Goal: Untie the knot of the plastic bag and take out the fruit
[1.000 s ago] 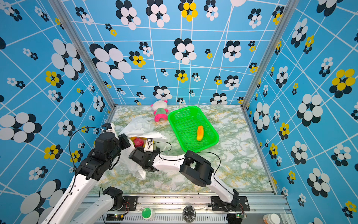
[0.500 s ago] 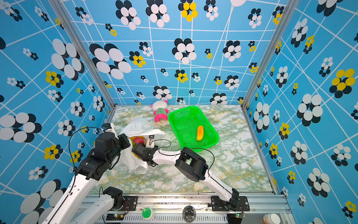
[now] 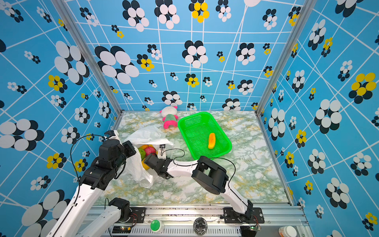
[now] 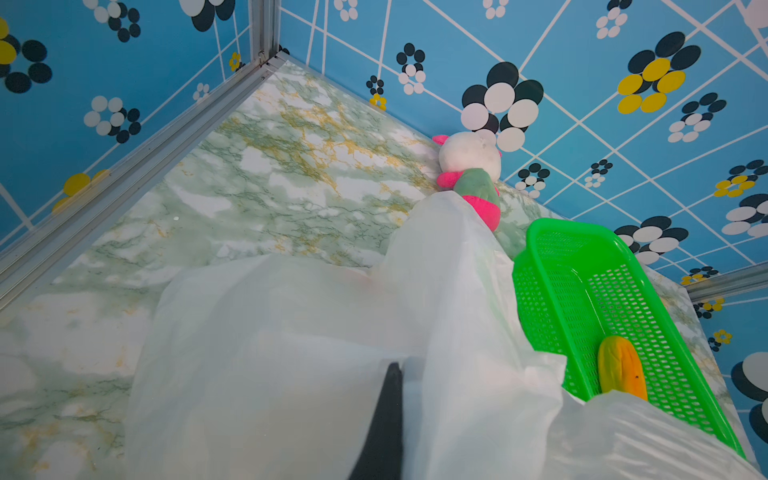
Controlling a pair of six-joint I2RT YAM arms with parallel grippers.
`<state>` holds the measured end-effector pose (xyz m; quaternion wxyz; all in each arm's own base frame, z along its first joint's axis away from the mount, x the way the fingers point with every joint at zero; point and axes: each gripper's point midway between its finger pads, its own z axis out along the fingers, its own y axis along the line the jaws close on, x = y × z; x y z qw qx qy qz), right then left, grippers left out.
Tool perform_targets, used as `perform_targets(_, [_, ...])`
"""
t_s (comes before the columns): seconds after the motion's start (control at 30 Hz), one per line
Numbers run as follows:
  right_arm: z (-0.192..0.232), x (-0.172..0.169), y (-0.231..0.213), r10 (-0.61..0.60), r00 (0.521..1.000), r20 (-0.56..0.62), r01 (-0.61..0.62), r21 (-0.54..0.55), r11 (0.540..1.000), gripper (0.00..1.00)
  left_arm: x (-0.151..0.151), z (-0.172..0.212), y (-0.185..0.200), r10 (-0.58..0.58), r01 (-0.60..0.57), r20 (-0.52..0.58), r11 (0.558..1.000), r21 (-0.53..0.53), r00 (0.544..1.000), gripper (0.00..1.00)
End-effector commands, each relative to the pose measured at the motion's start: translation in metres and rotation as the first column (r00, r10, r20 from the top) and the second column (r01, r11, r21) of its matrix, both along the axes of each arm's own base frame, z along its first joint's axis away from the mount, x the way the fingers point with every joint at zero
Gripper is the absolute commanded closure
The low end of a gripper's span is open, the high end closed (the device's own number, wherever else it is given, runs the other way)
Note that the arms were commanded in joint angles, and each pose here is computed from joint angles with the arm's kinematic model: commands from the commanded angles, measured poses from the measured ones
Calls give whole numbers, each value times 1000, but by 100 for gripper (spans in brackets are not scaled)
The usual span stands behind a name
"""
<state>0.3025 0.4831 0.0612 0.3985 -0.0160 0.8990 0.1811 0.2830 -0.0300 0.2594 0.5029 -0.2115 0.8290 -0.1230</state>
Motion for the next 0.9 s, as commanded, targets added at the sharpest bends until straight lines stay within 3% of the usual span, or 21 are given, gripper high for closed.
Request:
perform_targets(0.0, [52, -11, 19, 103, 993, 54, -108, 92, 990, 82, 4, -12, 0, 4, -5, -30, 1000, -22, 1000, 100])
perform_targets(0.3, [103, -10, 18, 160, 965, 209, -198, 177, 964, 79, 7, -25, 5, 14, -18, -59, 997, -72, 998, 100])
perform_targets(0.43, [110, -6, 32, 195, 956, 219, -243, 217, 945, 81, 8, -27, 1, -7, 1, -53, 995, -96, 999, 100])
perform_targets(0.57, [85, -4, 39, 175, 966, 192, -220, 248, 943, 77, 10, -29, -7, -48, 35, -77, 986, -161, 996, 100])
perform_targets(0.77, [41, 3, 27, 104, 986, 127, -126, 181, 975, 82, 15, -41, -2, -35, 16, -97, 981, -194, 995, 100])
perform_targets(0.87, [37, 1, 23, 88, 985, 149, -113, 171, 979, 78, 18, -51, 2, -31, 2, -129, 976, -219, 991, 100])
